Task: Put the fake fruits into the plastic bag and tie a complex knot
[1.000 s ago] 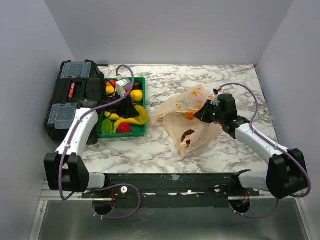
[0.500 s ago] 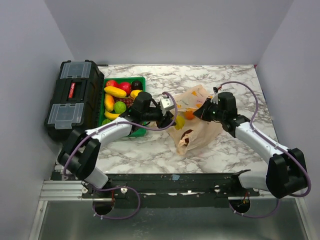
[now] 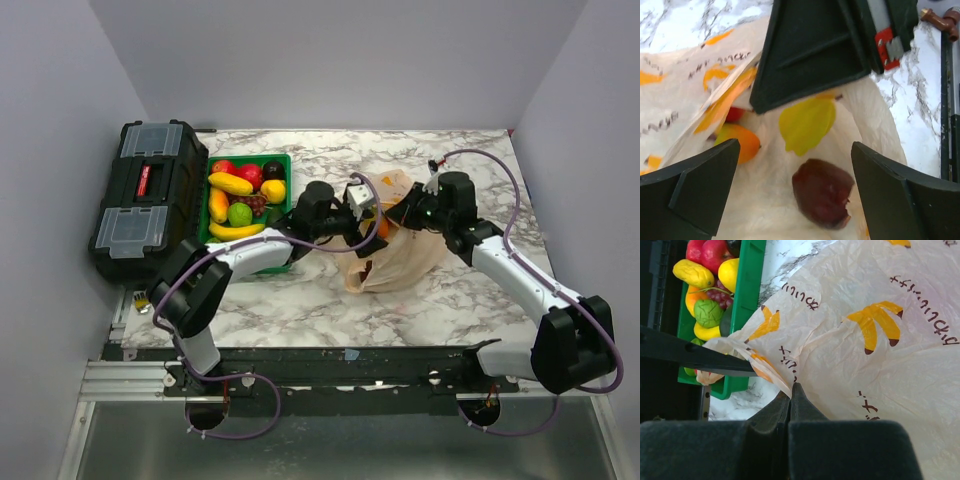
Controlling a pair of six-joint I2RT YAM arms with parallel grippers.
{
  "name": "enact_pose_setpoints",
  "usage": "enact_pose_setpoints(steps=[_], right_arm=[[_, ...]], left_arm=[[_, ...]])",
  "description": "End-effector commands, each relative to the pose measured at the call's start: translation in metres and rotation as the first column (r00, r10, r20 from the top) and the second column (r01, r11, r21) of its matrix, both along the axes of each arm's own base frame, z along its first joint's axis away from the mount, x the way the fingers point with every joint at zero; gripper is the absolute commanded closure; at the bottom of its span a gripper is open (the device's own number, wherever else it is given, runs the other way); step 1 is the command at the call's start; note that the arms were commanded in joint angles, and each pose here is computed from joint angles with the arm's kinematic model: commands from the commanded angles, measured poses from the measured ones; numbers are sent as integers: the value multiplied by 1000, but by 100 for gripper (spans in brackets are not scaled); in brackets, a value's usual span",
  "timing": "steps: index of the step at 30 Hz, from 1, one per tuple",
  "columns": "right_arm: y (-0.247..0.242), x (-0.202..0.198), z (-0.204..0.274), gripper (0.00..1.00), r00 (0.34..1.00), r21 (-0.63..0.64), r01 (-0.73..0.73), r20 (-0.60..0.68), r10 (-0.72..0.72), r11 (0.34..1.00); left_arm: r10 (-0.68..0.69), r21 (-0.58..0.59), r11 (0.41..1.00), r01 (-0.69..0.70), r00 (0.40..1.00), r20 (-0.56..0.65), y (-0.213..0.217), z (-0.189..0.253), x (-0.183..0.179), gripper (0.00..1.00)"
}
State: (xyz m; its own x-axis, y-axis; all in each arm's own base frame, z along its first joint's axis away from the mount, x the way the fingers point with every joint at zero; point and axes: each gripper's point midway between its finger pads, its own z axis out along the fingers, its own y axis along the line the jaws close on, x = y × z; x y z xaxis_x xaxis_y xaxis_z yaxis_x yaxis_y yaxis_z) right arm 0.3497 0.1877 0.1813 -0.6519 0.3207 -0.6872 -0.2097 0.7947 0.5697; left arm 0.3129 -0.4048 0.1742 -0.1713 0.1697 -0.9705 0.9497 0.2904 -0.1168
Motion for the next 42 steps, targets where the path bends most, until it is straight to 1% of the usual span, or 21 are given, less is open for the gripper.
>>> enact_pose_setpoints(steps=[1, 6, 10, 12, 13, 14, 16, 17, 19, 21, 23, 25, 26, 27, 28, 31, 34, 35, 38, 40, 42], right_arm=[[-5, -2, -8, 99, 1000, -25, 9, -21, -9, 1000], [-9, -6, -14, 99, 1000, -48, 8, -19, -8, 999], [-10, -9, -19, 99, 1000, -49, -2, -14, 1, 999], [-5, -12, -18, 99, 999, -50, -46, 11, 47, 998], [-3, -13, -16, 95, 997, -52, -69, 25, 71, 996], [-2, -15, -13, 88, 995, -58, -91, 35, 93, 994], [0, -19, -5, 69, 988, -79, -136, 58, 141, 987], [0, -21, -1, 57, 985, -93, -153, 70, 160, 984], [-1, -27, 11, 42, 972, -129, -196, 104, 210, 972], [-1, -34, 25, 33, 955, -161, -233, 146, 256, 959], [3, -49, 41, 27, 907, -206, -327, 206, 368, 922], [11, -68, 54, 21, 825, -258, -448, 250, 507, 856], [14, -76, 57, 6, 776, -292, -501, 267, 572, 815], [20, -90, 62, 1, 704, -326, -572, 277, 654, 753], [25, -100, 64, 0, 648, -357, -615, 278, 709, 703], [49, -129, 59, 0, 489, -468, -697, 245, 837, 544], [73, -160, 42, 3, 289, -582, -735, 197, 937, 349], [79, -169, 36, 5, 225, -610, -738, 178, 958, 287], [92, -187, 14, 14, 38, -682, -727, 81, 996, 84], [94, -195, -2, 18, -63, -704, -709, 12, 998, -37], [94, -200, -18, 22, -138, -712, -690, -53, 989, -135]], left_arm=[[22, 12, 1000, -22, 999, -28, 36, 12, -20, 2], [32, 30, 999, -30, 997, -66, 90, 34, -41, 1], [-80, 103, 991, 87, 994, -74, 119, 28, -77, 2], [-108, 140, 983, 119, 991, -81, 129, 20, -92, 2], [-95, 155, 982, 106, 993, -76, 134, 16, -93, 2], [-72, 160, 984, 82, 995, -68, 140, 16, -92, 2], [-13, 155, 988, 24, 997, -73, 154, 19, -85, 2], [19, 152, 988, -5, 996, -89, 161, 21, -80, 2], [67, 146, 988, -49, 990, -121, 175, 27, -72, 2], [112, 145, 985, -93, 985, -134, 190, 30, -63, 2], [139, 156, 981, -118, 981, -136, 202, 27, -59, 3], [174, 175, 974, -147, 973, -152, 211, 21, -53, 4], [195, 177, 970, -164, 965, -175, 215, 19, -50, 4], [219, 174, 967, -184, 953, -210, 219, 18, -47, 4], [235, 174, 965, -196, 941, -243, 222, 16, -45, 4], [284, 174, 955, -240, 907, -311, 232, 14, -37, 6], [313, 177, 947, -266, 888, -338, 237, 12, -31, 6], [315, 181, 947, -266, 883, -349, 238, 10, -30, 6], [322, 196, 944, -264, 867, -380, 240, 9, -29, 6], [328, 199, 942, -269, 859, -394, 241, 9, -29, 6], [332, 199, 941, -273, 855, -398, 243, 9, -30, 6]])
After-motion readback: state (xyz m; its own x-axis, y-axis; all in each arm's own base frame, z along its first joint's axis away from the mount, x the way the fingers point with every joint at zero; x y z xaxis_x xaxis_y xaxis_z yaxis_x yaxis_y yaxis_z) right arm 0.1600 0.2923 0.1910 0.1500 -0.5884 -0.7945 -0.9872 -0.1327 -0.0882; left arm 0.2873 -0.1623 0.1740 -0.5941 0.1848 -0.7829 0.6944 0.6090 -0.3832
